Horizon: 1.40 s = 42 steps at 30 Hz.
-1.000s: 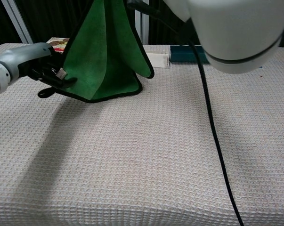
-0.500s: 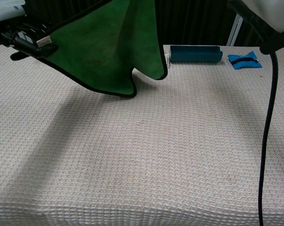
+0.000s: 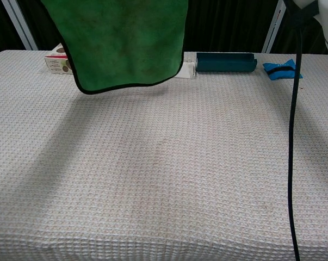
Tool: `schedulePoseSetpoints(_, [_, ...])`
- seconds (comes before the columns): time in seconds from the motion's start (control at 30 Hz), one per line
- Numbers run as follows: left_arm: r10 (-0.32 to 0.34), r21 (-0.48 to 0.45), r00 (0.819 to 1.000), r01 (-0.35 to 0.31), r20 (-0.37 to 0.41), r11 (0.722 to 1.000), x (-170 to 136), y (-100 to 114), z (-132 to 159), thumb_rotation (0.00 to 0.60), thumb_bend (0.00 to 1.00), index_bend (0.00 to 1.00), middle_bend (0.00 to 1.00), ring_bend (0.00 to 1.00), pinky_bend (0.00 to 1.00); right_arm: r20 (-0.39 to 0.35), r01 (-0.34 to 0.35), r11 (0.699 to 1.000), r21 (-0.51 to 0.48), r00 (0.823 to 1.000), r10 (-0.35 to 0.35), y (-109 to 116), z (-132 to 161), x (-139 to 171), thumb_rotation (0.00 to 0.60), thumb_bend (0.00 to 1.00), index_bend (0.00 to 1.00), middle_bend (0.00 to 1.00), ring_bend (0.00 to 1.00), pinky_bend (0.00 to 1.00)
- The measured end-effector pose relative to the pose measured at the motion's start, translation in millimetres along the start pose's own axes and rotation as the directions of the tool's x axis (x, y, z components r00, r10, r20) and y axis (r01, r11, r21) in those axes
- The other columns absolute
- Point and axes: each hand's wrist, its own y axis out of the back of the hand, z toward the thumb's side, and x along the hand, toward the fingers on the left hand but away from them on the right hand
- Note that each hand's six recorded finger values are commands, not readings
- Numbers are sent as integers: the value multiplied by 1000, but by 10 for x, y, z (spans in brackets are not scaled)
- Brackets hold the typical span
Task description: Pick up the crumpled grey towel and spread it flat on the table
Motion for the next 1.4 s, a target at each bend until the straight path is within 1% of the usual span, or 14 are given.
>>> schedulePoseSetpoints(0.07, [15, 6, 1000, -16, 23, 1000, -20, 41, 15, 600, 457, 749, 483, 391, 313, -23, -8, 1000, -12, 1000, 7, 21, -15, 29, 600, 470, 790, 277, 0, 0])
schedulePoseSetpoints(0.13, [16, 14, 999, -17, 43, 1000, -80, 41, 11, 600, 458, 749, 483, 390, 310, -39, -29, 1000, -11, 999, 28, 0, -35, 88, 600, 471, 789, 277, 0, 0])
schedulePoseSetpoints(0.23, [-4, 33, 997, 1, 80, 999, -241, -27, -11, 600, 458, 749, 482, 390, 306, -73, -79, 997, 12, 994, 80, -83, -72, 232, 600, 471, 789, 278, 0, 0])
schedulePoseSetpoints(0.33, [-39, 66, 991, 31, 125, 997, -455, -158, -33, 600, 458, 748, 482, 390, 304, -113, -139, 989, 42, 983, 143, -193, -111, 427, 600, 470, 789, 278, 0, 0])
schedulePoseSetpoints(0.47, [-109, 118, 976, 87, 188, 989, -842, -400, -94, 600, 458, 748, 482, 390, 304, -155, -235, 970, 67, 958, 243, -359, -194, 780, 600, 470, 788, 280, 0, 0])
schedulePoseSetpoints(0.63, [-185, 173, 953, 145, 242, 974, -1282, -630, -182, 600, 458, 747, 482, 390, 304, -174, -328, 942, 70, 926, 335, -476, -273, 1163, 600, 470, 787, 281, 0, 0])
schedulePoseSetpoints(0.73, [-224, 198, 936, 174, 270, 965, -1511, -732, -203, 600, 458, 746, 482, 390, 303, -179, -385, 919, 87, 901, 394, -537, -325, 1396, 600, 470, 785, 281, 0, 0])
schedulePoseSetpoints(0.87, [-276, 229, 915, 213, 296, 950, -1789, -848, -207, 600, 457, 742, 476, 390, 303, -179, -465, 879, 101, 861, 476, -620, -401, 1713, 600, 471, 783, 281, 0, 0])
schedulePoseSetpoints(1.0, [-317, 251, 900, 247, 299, 936, -1941, -950, -195, 600, 455, 737, 472, 390, 303, -168, -523, 844, 121, 827, 537, -717, -485, 1929, 600, 473, 782, 281, 0, 0])
schedulePoseSetpoints(1.1, [-351, 273, 886, 272, 303, 923, -2018, -1031, -181, 600, 456, 736, 471, 390, 303, -164, -566, 816, 115, 800, 578, -774, -519, 2048, 600, 477, 778, 281, 0, 0])
schedulePoseSetpoints(1.17, [-368, 289, 878, 283, 305, 915, -2066, -1074, -175, 600, 456, 735, 469, 390, 302, -166, -584, 803, 116, 786, 596, -782, -540, 2112, 600, 476, 773, 277, 0, 0])
schedulePoseSetpoints(1.33, [-389, 313, 872, 296, 299, 902, -2133, -1142, -206, 600, 455, 731, 464, 390, 295, -160, -600, 787, 140, 771, 616, -834, -601, 2233, 600, 445, 748, 261, 0, 0])
schedulePoseSetpoints(1.4, [-399, 321, 869, 304, 293, 897, -2152, -1171, -219, 600, 454, 722, 459, 390, 291, -160, -606, 781, 149, 765, 624, -892, -616, 2274, 600, 410, 711, 248, 0, 0])
